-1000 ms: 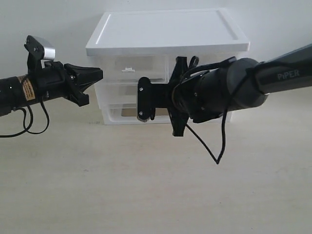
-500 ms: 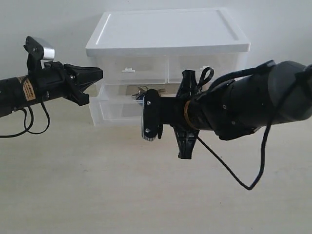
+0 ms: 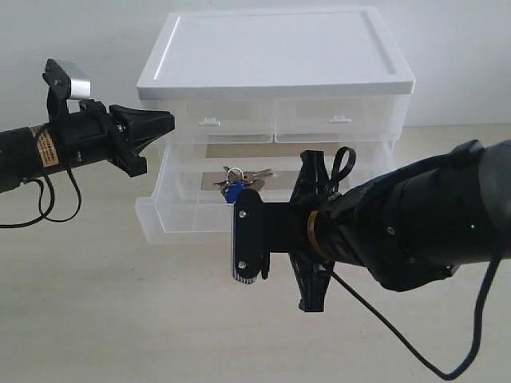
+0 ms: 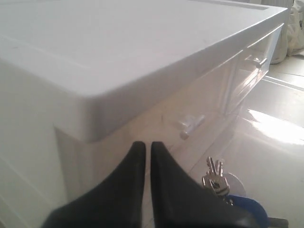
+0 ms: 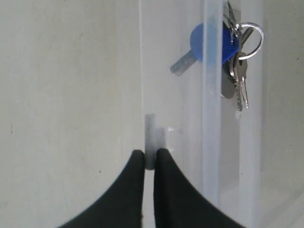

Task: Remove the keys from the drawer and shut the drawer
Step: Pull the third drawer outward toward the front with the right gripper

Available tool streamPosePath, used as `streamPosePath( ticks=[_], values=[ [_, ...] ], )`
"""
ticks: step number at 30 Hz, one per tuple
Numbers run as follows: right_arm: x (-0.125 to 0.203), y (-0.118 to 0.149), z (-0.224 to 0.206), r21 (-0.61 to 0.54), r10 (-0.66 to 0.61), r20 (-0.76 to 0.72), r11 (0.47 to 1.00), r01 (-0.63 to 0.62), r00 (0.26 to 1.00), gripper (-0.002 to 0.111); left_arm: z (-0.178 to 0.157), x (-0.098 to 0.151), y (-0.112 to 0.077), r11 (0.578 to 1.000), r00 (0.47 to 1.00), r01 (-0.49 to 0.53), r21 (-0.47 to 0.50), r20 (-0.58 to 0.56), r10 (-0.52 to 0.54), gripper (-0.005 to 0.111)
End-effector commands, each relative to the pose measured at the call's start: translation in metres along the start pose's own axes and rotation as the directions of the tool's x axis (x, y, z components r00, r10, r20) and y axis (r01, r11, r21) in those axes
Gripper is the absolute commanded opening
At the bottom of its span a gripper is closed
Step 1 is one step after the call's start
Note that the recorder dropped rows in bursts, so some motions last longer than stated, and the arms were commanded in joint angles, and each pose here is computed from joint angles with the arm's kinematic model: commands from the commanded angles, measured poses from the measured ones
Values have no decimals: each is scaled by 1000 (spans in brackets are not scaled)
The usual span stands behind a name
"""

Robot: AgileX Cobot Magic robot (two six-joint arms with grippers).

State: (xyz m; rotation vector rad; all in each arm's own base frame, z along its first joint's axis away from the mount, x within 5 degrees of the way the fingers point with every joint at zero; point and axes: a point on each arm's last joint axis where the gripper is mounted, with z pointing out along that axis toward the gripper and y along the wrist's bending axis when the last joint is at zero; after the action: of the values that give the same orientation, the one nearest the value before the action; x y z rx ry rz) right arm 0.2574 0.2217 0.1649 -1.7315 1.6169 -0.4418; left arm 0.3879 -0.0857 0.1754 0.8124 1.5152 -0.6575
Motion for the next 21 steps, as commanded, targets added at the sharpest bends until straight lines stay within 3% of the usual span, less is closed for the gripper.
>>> streamPosePath(
  ticks=[1,18,21],
  values=[
    [-1,16,1,-83,47,26,996,-45,999,0,2,-2,1,1000,999,26,-16,23,-26,4],
    [-5,-2,-22,-18,70,85,998,-68,994,0,6,-6,1,997,997,69,-20,40,-68,4],
    [-5,-3,-23,-15,73,88,997,-72,993,0,23,-9,-6,999,999,39,-28,-26,-40,4]
  ],
)
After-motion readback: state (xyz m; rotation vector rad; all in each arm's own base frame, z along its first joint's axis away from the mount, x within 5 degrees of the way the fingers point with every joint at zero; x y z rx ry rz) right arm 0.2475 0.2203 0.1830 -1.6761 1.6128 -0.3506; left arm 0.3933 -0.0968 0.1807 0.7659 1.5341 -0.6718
